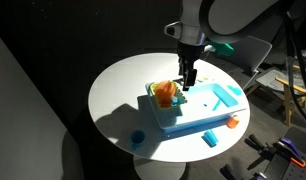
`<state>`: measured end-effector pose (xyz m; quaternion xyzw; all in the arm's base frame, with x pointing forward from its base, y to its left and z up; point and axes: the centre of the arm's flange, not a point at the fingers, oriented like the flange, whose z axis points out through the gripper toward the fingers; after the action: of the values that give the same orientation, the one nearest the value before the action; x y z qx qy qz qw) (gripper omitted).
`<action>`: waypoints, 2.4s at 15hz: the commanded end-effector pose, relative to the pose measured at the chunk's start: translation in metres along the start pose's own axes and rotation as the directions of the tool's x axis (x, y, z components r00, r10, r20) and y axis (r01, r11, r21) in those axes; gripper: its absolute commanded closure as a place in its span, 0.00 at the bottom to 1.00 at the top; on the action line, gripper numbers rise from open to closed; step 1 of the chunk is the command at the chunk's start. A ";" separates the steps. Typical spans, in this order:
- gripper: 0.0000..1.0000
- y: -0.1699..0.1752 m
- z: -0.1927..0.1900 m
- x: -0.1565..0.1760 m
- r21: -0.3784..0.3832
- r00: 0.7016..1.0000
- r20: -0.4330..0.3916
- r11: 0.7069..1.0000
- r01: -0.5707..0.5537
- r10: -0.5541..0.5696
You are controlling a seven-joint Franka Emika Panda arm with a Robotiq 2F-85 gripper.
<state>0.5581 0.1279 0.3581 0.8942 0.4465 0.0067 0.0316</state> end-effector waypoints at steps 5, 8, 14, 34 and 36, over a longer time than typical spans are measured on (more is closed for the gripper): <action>0.00 0.000 0.000 0.000 0.000 1.000 0.000 1.000 0.000 0.000; 0.00 0.005 0.007 0.006 0.015 1.000 -0.019 1.000 0.014 -0.014; 0.00 0.009 0.020 0.032 0.011 0.997 -0.051 0.998 0.055 -0.054; 0.00 0.042 0.061 0.051 0.037 0.994 -0.043 0.994 0.105 -0.104; 0.00 0.045 0.051 0.052 0.021 0.994 -0.051 0.995 0.102 -0.101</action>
<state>0.6147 0.1435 0.2919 0.8747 0.4845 0.0117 0.0076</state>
